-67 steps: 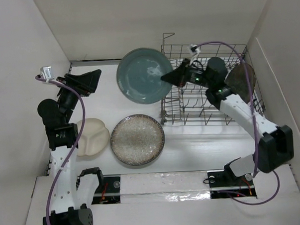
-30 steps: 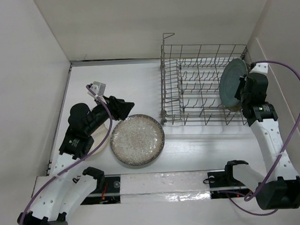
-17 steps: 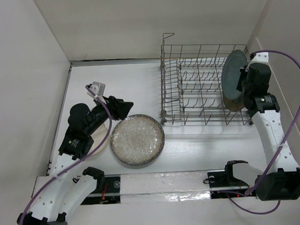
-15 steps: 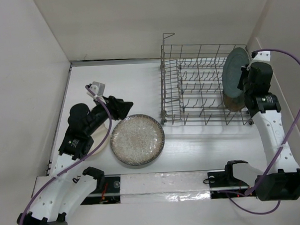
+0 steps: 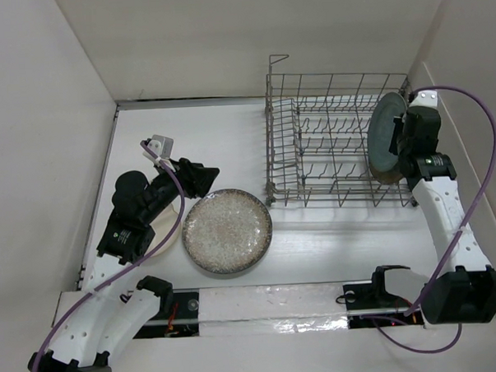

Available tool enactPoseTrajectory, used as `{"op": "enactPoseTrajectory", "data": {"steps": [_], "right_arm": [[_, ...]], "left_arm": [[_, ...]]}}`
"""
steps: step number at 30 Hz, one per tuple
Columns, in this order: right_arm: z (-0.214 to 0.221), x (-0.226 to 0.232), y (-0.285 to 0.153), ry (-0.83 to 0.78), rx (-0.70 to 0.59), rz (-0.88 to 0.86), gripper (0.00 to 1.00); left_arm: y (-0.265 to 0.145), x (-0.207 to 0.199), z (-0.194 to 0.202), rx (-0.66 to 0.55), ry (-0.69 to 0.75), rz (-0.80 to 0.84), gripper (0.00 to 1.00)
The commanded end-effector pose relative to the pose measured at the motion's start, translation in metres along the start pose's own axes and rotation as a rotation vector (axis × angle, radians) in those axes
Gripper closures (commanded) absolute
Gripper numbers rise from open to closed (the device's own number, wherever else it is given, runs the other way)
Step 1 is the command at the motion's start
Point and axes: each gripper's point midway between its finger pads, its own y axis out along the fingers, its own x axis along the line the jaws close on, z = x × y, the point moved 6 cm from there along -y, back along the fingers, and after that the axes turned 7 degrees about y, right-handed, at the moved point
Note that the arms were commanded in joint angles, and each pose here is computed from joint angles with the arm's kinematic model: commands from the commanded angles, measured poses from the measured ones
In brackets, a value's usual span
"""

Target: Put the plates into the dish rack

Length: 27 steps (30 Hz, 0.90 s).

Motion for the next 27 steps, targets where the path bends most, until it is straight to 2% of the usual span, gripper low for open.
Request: {"op": "enactPoseTrajectory", "data": {"steps": [1, 7, 13, 18, 21, 27], "right_arm": [[-0.050, 0.000, -0.007, 0.084, -0.229, 0.003, 1.00], [-0.046, 0.002, -0.002, 0.078, -0.224, -0.006, 1.00], [-0.021, 0.008, 0.015, 0.067, -0.154, -0.030, 1.00], [-0.014, 0.010, 0.020, 0.081, -0.138, -0.027, 0.91], [-0.007, 0.012, 0.026, 0.090, -0.116, -0.028, 0.81], [0.010, 0.019, 0.038, 0.100, -0.059, -0.041, 0.74]], "left_arm": [[-0.006, -0.010, -0.025, -0.078, 0.040, 0.028, 0.48], [-0.006, -0.010, -0.024, -0.077, 0.042, 0.026, 0.48], [-0.005, -0.009, -0.023, -0.075, 0.040, 0.023, 0.48], [-0.003, -0.008, -0.022, -0.066, 0.037, 0.021, 0.48], [-0.003, -0.008, -0.022, -0.068, 0.039, 0.020, 0.48], [-0.003, -0.006, -0.021, -0.070, 0.037, 0.009, 0.48]]}}
